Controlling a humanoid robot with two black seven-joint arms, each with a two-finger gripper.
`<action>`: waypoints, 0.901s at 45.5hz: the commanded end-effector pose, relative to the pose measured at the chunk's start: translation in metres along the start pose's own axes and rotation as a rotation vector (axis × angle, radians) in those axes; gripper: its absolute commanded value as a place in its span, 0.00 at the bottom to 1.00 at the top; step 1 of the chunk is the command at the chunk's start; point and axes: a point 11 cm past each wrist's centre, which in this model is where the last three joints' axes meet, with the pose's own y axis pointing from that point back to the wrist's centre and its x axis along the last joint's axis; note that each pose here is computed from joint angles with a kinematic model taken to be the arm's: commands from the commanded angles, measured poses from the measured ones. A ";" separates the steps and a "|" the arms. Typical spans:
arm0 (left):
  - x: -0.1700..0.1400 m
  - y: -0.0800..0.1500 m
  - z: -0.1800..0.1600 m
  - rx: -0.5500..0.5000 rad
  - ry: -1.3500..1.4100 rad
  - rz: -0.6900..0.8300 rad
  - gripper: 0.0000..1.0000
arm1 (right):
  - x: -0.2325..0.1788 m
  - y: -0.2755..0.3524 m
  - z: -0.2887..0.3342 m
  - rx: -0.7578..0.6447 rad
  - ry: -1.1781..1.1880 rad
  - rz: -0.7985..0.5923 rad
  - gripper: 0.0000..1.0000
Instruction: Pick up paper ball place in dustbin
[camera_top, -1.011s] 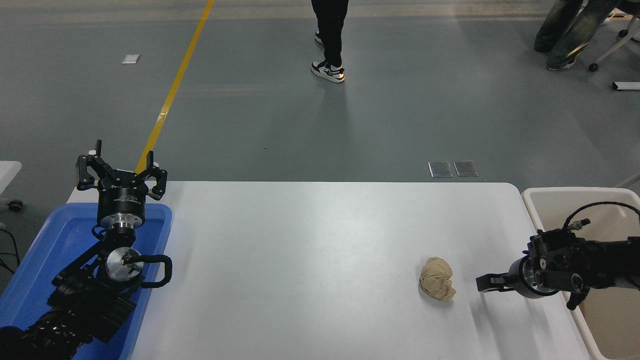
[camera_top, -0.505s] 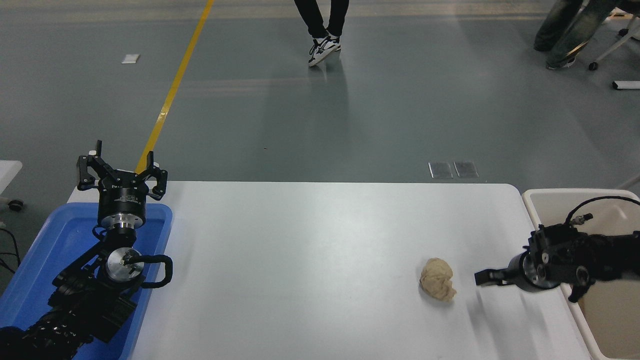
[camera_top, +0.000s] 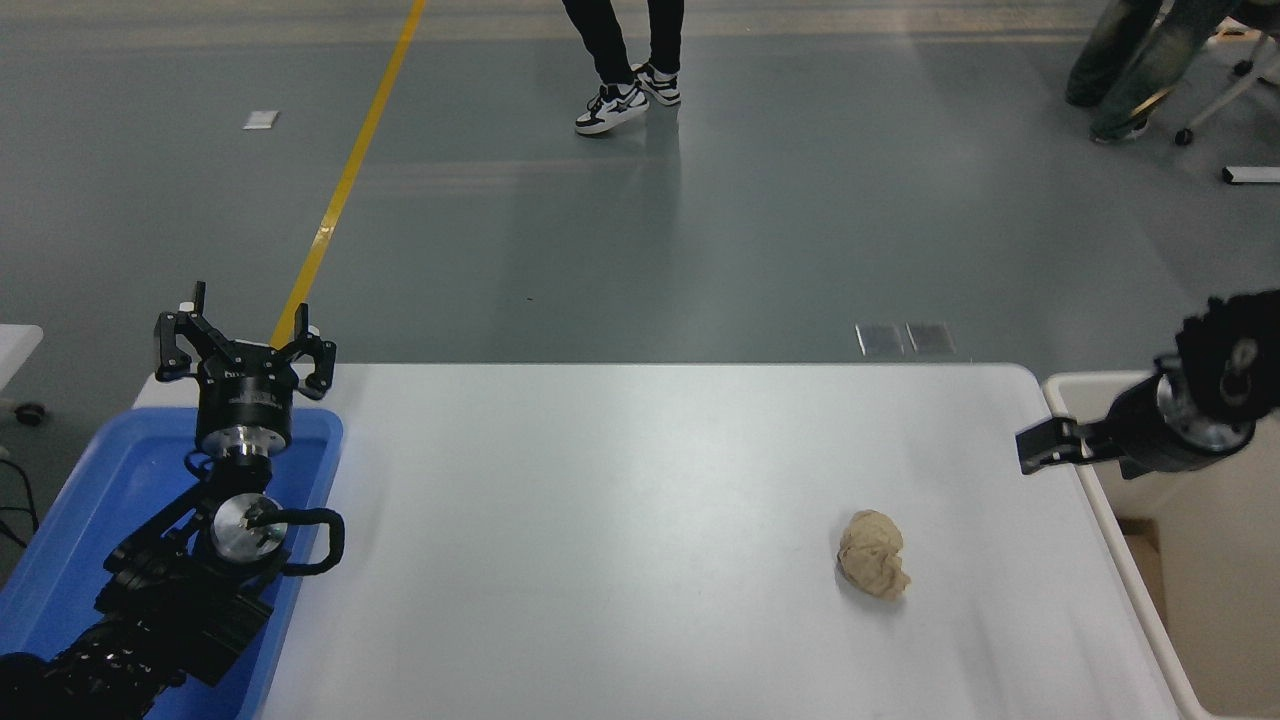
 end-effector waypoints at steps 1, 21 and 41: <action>0.000 0.000 0.000 0.000 0.000 0.000 0.99 | 0.018 0.083 -0.032 0.069 0.024 0.048 1.00; 0.000 0.000 0.000 -0.001 0.001 0.000 0.99 | 0.015 0.157 -0.107 0.148 0.163 0.037 1.00; 0.000 0.000 0.000 0.000 0.000 0.000 0.99 | 0.011 0.135 -0.180 0.147 0.318 -0.039 1.00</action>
